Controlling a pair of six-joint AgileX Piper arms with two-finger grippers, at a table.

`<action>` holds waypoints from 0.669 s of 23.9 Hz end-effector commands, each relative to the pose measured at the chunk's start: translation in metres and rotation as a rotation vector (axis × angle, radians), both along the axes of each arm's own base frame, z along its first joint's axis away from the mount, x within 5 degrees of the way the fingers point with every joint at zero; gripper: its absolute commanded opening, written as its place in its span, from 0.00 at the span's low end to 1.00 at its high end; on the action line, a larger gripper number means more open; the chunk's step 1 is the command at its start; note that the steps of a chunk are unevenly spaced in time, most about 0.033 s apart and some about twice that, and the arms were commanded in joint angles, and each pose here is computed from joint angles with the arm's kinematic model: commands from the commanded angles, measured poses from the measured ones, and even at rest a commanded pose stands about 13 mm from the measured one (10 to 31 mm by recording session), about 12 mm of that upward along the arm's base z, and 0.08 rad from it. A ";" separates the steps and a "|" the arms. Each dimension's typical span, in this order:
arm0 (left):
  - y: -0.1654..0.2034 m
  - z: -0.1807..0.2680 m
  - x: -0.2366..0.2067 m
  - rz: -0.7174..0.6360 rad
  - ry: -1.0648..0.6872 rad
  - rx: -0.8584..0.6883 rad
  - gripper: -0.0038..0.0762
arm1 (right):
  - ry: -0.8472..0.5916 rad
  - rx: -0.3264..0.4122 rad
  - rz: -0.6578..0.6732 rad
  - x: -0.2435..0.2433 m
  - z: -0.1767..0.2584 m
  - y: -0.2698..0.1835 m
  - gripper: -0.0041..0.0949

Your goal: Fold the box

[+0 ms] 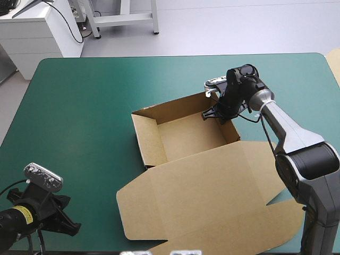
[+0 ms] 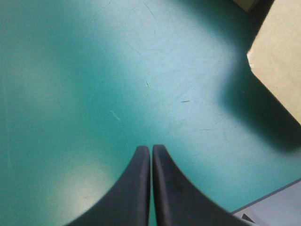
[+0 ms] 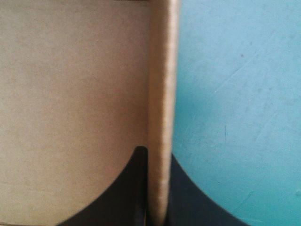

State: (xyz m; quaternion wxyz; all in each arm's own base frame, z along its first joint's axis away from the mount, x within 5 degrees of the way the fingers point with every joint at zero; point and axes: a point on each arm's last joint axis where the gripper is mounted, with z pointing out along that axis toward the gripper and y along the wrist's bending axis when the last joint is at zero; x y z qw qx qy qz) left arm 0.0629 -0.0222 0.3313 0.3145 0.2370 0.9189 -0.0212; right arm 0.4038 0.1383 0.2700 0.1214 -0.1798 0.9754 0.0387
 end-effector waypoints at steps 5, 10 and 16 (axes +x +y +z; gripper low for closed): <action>0.001 0.004 -0.002 0.005 0.014 0.001 0.04 | -0.135 -0.045 -0.124 0.013 0.034 -0.067 0.02; 0.001 0.004 -0.002 0.002 0.013 0.006 0.04 | -0.154 -0.095 -0.255 0.020 0.035 -0.132 0.02; 0.001 0.004 -0.002 0.002 0.013 0.006 0.04 | -0.215 -0.180 -0.579 0.002 0.052 -0.277 0.02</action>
